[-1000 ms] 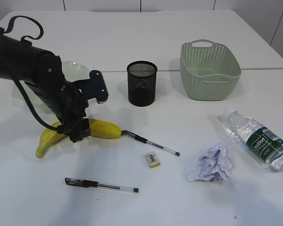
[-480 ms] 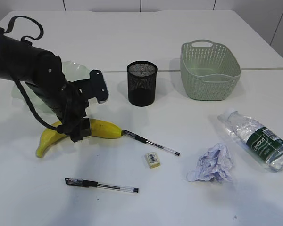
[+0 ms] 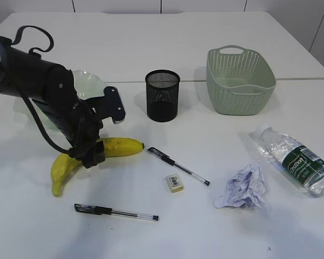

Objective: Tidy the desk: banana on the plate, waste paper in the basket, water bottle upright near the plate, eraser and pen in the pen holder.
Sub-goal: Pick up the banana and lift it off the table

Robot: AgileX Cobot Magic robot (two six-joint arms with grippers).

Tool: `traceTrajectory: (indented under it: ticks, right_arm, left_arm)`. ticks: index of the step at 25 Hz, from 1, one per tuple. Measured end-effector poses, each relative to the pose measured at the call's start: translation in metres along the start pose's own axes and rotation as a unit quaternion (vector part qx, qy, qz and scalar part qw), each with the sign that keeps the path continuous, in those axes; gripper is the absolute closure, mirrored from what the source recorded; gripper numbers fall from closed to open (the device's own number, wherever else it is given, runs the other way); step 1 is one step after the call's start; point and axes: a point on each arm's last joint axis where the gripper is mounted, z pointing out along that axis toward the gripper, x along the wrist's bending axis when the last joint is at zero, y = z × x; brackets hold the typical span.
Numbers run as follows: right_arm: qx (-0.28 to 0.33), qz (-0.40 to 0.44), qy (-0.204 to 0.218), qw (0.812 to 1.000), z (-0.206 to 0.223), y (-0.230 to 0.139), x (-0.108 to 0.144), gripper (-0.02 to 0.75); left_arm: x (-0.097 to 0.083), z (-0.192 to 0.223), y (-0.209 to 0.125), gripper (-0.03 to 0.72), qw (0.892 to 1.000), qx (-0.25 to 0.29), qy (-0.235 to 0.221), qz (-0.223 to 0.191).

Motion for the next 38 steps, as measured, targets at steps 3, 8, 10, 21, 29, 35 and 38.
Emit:
traceTrajectory:
  ticks: [3, 8, 10, 21, 29, 35, 38]
  right_arm:
    - [0.0, 0.0, 0.0, 1.0, 0.0, 0.0, 0.0, 0.562]
    - [0.0, 0.0, 0.0, 1.0, 0.0, 0.0, 0.0, 0.562]
    - [0.0, 0.0, 0.0, 1.0, 0.0, 0.0, 0.0, 0.562]
    - [0.0, 0.0, 0.0, 1.0, 0.0, 0.0, 0.0, 0.562]
    - [0.0, 0.0, 0.0, 1.0, 0.0, 0.0, 0.0, 0.561]
    - [0.0, 0.0, 0.0, 1.0, 0.0, 0.0, 0.0, 0.562]
    - [0.0, 0.0, 0.0, 1.0, 0.0, 0.0, 0.0, 0.561]
  left_arm:
    - [-0.0012, 0.0023, -0.0012, 0.275, 1.0, 0.005, -0.005, 0.0]
    - [-0.002, 0.0029, -0.002, 0.276, 1.0, 0.009, -0.009, 0.0]
    - [-0.0026, 0.0029, -0.0026, 0.276, 1.0, 0.012, -0.012, 0.0]
    - [-0.0035, 0.0028, -0.0035, 0.326, 1.0, 0.017, -0.017, 0.0]
    - [-0.0047, 0.0026, -0.0047, 0.443, 0.999, 0.024, -0.024, 0.0]
    - [-0.0048, 0.0024, -0.0048, 0.463, 0.999, 0.026, -0.026, -0.002]
    - [-0.0046, 0.0021, -0.0042, 0.465, 0.999, 0.025, -0.027, -0.01]
